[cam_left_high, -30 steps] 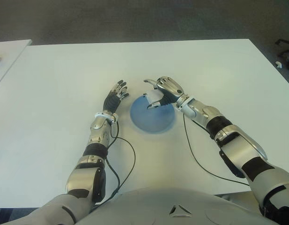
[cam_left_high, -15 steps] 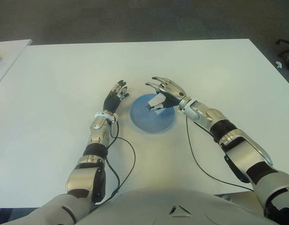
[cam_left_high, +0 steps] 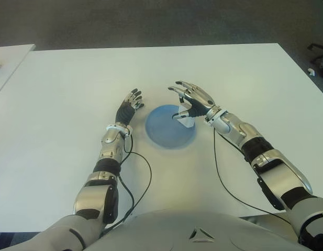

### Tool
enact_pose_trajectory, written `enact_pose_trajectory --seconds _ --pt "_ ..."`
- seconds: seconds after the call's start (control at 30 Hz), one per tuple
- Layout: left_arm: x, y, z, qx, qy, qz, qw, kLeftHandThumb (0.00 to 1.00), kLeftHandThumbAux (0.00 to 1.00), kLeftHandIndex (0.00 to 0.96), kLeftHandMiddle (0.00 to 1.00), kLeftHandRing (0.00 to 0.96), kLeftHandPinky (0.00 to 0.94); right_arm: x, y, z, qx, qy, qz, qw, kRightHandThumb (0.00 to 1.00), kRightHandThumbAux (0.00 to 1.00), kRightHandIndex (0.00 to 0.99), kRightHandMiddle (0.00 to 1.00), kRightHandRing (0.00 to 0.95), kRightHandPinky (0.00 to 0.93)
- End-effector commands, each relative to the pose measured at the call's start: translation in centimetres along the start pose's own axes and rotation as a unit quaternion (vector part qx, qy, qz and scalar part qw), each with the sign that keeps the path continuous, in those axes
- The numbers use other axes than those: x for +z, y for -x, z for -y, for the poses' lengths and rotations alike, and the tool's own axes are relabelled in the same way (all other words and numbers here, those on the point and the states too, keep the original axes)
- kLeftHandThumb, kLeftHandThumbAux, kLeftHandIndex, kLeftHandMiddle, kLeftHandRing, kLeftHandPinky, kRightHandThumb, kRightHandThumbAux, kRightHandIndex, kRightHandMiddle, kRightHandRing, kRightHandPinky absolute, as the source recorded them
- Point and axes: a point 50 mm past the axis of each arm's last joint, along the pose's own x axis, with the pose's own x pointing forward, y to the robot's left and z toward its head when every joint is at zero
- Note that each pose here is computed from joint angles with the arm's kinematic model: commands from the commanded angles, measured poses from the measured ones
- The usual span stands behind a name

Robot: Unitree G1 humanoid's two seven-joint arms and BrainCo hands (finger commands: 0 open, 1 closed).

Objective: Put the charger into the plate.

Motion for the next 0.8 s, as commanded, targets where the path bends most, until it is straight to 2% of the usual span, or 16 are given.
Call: enact_pose_trajectory --seconds 0.03,0.8 --pt "-1.27 0.56 -0.32 0.013 0.003 -0.033 0.999 0.0 0.642 0.035 0.093 0.046 0.002 -0.53 0.71 0.57 -0.002 -0.007 -0.019 1.0 0.328 0.102 0.0 0.0 0.0 0.0" --pt "-1.35 0.49 -0.33 0.011 -0.003 -0.038 0.999 0.0 0.629 0.035 0.089 0.059 0.018 -0.9 1.44 1.23 -0.036 -0.056 -0.043 0.997 0.37 0.1 0.0 0.0 0.0 0.0"
